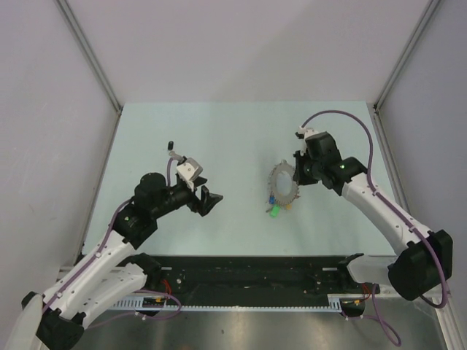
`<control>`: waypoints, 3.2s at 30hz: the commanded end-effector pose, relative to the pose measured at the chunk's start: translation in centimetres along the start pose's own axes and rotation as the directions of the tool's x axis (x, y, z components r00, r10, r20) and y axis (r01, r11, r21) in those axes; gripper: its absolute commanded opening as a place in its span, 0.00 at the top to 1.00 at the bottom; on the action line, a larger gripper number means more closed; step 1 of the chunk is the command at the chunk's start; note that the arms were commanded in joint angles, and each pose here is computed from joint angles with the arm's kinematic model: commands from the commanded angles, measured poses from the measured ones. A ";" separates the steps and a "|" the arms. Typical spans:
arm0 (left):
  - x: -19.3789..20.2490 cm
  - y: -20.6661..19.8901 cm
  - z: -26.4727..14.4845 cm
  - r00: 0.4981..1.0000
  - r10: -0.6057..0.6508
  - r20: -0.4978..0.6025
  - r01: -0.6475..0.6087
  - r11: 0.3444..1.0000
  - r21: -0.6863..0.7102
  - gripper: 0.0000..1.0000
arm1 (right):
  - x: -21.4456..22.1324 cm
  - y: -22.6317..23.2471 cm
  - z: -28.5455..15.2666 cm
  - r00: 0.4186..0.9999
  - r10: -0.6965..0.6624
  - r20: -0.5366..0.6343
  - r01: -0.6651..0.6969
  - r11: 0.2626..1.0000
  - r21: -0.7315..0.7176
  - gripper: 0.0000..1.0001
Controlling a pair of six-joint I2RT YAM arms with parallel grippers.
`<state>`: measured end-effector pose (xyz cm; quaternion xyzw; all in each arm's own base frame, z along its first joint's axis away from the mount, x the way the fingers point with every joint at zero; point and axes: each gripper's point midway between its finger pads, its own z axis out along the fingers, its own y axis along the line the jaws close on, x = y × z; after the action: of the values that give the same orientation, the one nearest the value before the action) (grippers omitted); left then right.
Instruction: Put the keys on the keyring
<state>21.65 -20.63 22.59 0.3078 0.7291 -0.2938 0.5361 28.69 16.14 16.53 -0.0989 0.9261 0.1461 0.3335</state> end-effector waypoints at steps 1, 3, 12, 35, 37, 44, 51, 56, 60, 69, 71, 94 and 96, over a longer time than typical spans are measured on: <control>-2.0 0.4 -0.7 0.998 0.032 0.059 -0.031 0.999 -0.030 0.19 | -1.9 -4.7 -1.7 0.984 -0.173 -0.048 0.179 0.943 0.280 1.00; -2.3 0.6 -1.0 0.997 0.036 0.071 -0.033 0.998 -0.048 0.19 | -2.5 -4.9 -1.7 0.970 -0.233 -0.066 0.241 0.909 0.340 1.00; -3.0 2.5 -2.3 0.993 0.049 0.112 -0.029 0.984 -0.173 0.19 | 2.8 0.9 5.4 0.841 -0.460 -0.286 0.541 0.736 0.407 1.00; -4.7 4.2 -4.2 0.969 0.061 0.238 0.009 0.959 -0.282 0.18 | 6.0 7.1 5.4 0.962 -0.208 -0.177 0.215 0.976 0.021 0.49; -4.5 4.0 -3.9 0.972 0.056 0.226 0.006 0.963 -0.268 0.18 | 6.6 4.9 5.7 0.983 -0.091 -0.162 0.095 0.995 0.018 0.47; -4.1 3.8 -3.2 0.978 0.047 0.201 0.003 0.970 -0.242 0.18 | 7.4 0.7 5.5 0.955 0.292 -0.045 -0.294 0.952 -0.081 0.49; -3.9 3.6 -2.9 0.981 0.041 0.192 0.004 0.973 -0.229 0.18 | 8.4 0.1 6.2 0.888 0.459 -0.036 -0.458 0.874 -0.163 0.52; -3.8 3.6 -2.8 0.981 0.041 0.187 0.003 0.974 -0.226 0.18 | 8.5 0.0 7.0 0.863 0.504 -0.033 -0.500 0.844 -0.193 0.53; -3.8 3.6 -2.8 0.982 0.040 0.186 0.002 0.975 -0.223 0.18 | 8.5 -0.2 7.4 0.855 0.518 -0.030 -0.513 0.837 -0.192 0.55; -3.6 3.5 -2.7 0.983 0.038 0.180 0.003 0.976 -0.219 0.17 | 9.2 -0.1 8.3 0.844 0.533 -0.065 -0.534 0.822 -0.196 0.59; -3.7 3.6 -2.7 0.983 0.038 0.181 0.002 0.976 -0.219 0.17 | 9.5 -0.1 8.6 0.844 0.532 -0.075 -0.536 0.822 -0.194 0.60; -3.1 3.4 -2.3 0.987 0.028 0.157 0.004 0.980 -0.201 0.17 | 9.3 0.2 10.0 0.867 0.489 -0.098 -0.498 0.843 -0.203 0.64; -3.1 3.4 -2.3 0.987 0.027 0.155 0.005 0.980 -0.201 0.17 | 9.2 0.2 10.1 0.875 0.474 -0.099 -0.484 0.854 -0.189 0.65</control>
<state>23.58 -16.96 24.44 0.2330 0.7213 -0.2279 0.6111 26.71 19.09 3.21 0.1116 0.9010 0.3424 0.2419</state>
